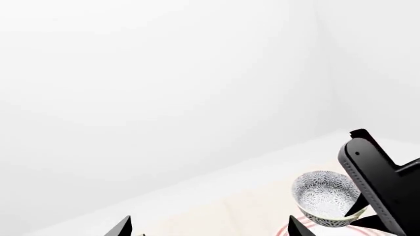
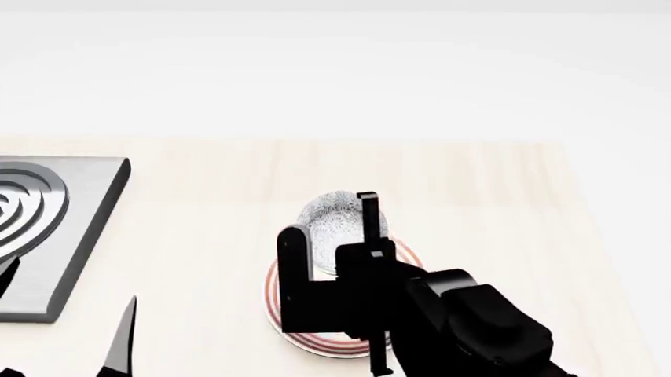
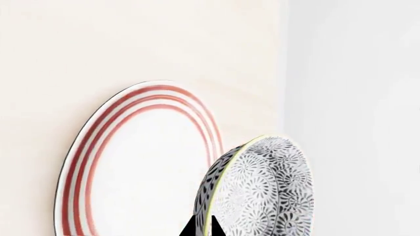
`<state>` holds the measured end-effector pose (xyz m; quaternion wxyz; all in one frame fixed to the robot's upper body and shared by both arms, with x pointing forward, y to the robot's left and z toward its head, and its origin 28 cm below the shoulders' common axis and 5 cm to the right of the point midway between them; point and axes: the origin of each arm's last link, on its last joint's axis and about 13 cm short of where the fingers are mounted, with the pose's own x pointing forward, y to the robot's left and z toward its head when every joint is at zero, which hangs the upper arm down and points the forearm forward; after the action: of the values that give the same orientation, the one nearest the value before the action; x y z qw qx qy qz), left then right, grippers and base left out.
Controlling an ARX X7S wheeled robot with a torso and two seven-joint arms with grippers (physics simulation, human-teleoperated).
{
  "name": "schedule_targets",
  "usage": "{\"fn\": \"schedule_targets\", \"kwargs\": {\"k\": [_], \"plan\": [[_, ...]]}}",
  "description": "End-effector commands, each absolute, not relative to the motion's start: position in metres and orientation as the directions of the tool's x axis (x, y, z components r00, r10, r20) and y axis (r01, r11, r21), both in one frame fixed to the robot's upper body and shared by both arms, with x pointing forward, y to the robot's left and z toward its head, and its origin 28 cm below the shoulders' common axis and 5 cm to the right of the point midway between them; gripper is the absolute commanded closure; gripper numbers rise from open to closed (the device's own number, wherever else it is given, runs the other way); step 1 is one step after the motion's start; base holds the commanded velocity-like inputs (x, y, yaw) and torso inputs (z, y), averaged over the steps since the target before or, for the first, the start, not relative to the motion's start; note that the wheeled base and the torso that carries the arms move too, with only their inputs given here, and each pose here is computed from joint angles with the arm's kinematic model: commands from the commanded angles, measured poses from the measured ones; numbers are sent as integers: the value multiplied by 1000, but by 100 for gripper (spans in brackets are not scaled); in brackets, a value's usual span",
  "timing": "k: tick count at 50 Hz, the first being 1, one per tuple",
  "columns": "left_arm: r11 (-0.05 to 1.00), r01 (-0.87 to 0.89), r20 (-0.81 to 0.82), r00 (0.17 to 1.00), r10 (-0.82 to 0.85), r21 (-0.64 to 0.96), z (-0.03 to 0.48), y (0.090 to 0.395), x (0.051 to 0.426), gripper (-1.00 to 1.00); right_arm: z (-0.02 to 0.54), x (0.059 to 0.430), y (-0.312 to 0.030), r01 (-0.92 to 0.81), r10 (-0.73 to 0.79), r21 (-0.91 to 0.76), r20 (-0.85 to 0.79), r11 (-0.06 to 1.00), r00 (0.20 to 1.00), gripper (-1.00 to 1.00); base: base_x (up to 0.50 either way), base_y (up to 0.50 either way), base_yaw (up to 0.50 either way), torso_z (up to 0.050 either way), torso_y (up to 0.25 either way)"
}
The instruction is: Pick the akita bowl between the plate and the ramekin and place it on the plate.
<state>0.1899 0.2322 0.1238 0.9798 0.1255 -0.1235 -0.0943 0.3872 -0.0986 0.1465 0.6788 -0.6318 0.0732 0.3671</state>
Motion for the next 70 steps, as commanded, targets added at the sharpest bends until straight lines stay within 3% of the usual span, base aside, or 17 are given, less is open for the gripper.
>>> {"fn": "schedule_targets", "kwargs": {"k": [1, 32, 44, 63, 64, 70], "plan": [[952, 164, 216, 951, -222, 257, 120, 236, 192, -100, 141, 398, -89, -585, 414, -809, -552, -56, 724, 100, 0, 0, 0, 0, 0], [954, 180, 221, 947, -234, 239, 119, 237, 191, -100, 120, 408, -81, -597, 418, -802, -549, -21, 723, 100, 0, 0, 0, 0, 0], [962, 173, 230, 948, -221, 211, 121, 238, 192, -100, 118, 406, -80, -602, 422, -798, -554, -25, 717, 100, 0, 0, 0, 1, -243], [959, 162, 225, 950, -215, 231, 121, 237, 192, -100, 115, 406, -83, -601, 421, -799, -550, -15, 721, 100, 0, 0, 0, 0, 0], [959, 162, 225, 950, -215, 231, 121, 237, 192, -100, 116, 406, -83, -601, 421, -799, -550, -16, 721, -100, 0, 0, 0, 0, 0], [961, 159, 227, 951, -211, 228, 121, 237, 193, -100, 120, 404, -84, -601, 421, -799, -550, -14, 721, -100, 0, 0, 0, 0, 0]]}}
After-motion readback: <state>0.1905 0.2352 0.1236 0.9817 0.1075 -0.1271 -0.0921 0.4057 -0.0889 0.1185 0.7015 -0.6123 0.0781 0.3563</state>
